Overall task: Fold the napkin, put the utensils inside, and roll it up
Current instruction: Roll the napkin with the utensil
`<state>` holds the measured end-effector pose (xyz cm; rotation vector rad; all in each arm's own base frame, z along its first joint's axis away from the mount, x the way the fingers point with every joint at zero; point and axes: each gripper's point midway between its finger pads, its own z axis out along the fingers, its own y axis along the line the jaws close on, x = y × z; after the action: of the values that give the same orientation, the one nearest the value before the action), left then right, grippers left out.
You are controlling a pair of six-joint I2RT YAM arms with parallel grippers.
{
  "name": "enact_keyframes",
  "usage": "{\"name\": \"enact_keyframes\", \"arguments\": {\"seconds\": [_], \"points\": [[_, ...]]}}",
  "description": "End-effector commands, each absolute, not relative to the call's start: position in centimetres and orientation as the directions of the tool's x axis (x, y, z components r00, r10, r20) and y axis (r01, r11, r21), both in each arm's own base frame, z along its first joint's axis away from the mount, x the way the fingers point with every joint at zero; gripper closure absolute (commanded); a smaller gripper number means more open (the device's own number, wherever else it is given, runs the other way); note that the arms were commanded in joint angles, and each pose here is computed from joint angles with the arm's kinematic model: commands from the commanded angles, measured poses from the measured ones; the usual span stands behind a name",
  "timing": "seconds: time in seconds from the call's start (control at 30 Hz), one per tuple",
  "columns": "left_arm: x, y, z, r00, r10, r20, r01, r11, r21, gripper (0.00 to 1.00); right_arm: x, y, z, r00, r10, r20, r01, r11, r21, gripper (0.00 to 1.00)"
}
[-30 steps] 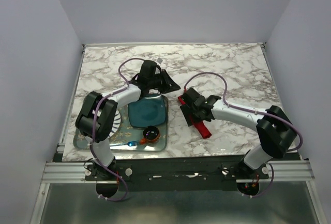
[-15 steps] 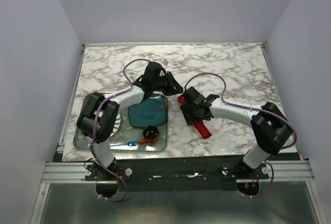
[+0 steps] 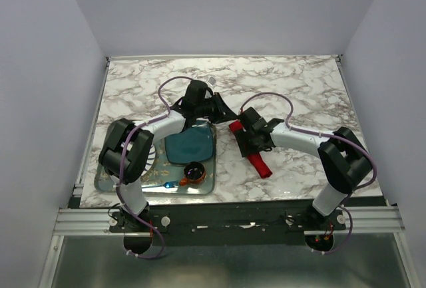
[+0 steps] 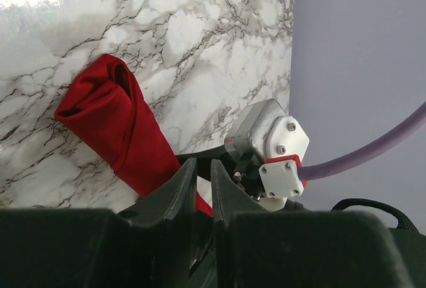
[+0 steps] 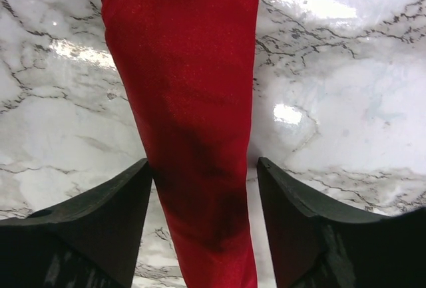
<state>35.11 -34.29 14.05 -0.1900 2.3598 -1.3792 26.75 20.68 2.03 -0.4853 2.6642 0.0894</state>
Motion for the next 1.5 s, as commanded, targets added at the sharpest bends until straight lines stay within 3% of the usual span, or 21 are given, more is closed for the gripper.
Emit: {"name": "enact_keyframes", "arguments": {"seconds": [0.0,0.13,0.27,0.43,0.7,0.9,1.17,1.47], "points": [[34.7,-34.8,13.6,-0.921,-0.290,-0.260,0.092,0.488,-0.868,0.78,26.1,20.4,0.5,-0.865,-0.324,-0.383,-0.344,0.939,-0.016,0.31],[34.5,-35.1,13.7,-0.926,-0.278,-0.254,0.095,0.482,-0.871,0.78,26.1,19.9,0.6,-0.882,-0.251,-0.398,-0.289,0.957,0.037,0.36],[34.4,-35.6,13.4,-0.935,-0.255,-0.247,0.101,0.476,-0.874,0.78,26.1,19.8,0.8,-0.890,-0.205,-0.408,-0.276,0.954,0.122,0.53],[33.7,-36.7,12.7,-0.946,-0.223,-0.236,0.106,0.473,-0.874,0.78,25.7,21.3,0.5,-0.916,-0.151,-0.372,-0.288,0.893,0.347,0.62],[32.8,-38.2,12.8,-0.954,-0.180,-0.240,0.135,0.457,-0.879,0.78,25.1,21.9,1.0,-0.952,-0.059,-0.302,-0.231,0.785,0.575,0.63],[32.6,-39.4,12.3,-0.962,-0.178,-0.206,0.115,0.421,-0.900,0.78,24.4,21.7,0.0,-0.974,-0.045,-0.224,-0.183,0.740,0.647,0.64],[32.1,-39.6,9.4,-0.965,-0.198,-0.171,0.079,0.404,-0.911,0.82,24.5,21.4,-0.5,-0.981,-0.016,-0.194,-0.146,0.719,0.679,0.64],[33.0,-38.9,6.6,-0.934,-0.295,-0.199,0.082,0.368,-0.926,0.87,24.5,21.2,-0.6,-0.980,-0.014,-0.197,-0.147,0.720,0.678,0.64]]}}
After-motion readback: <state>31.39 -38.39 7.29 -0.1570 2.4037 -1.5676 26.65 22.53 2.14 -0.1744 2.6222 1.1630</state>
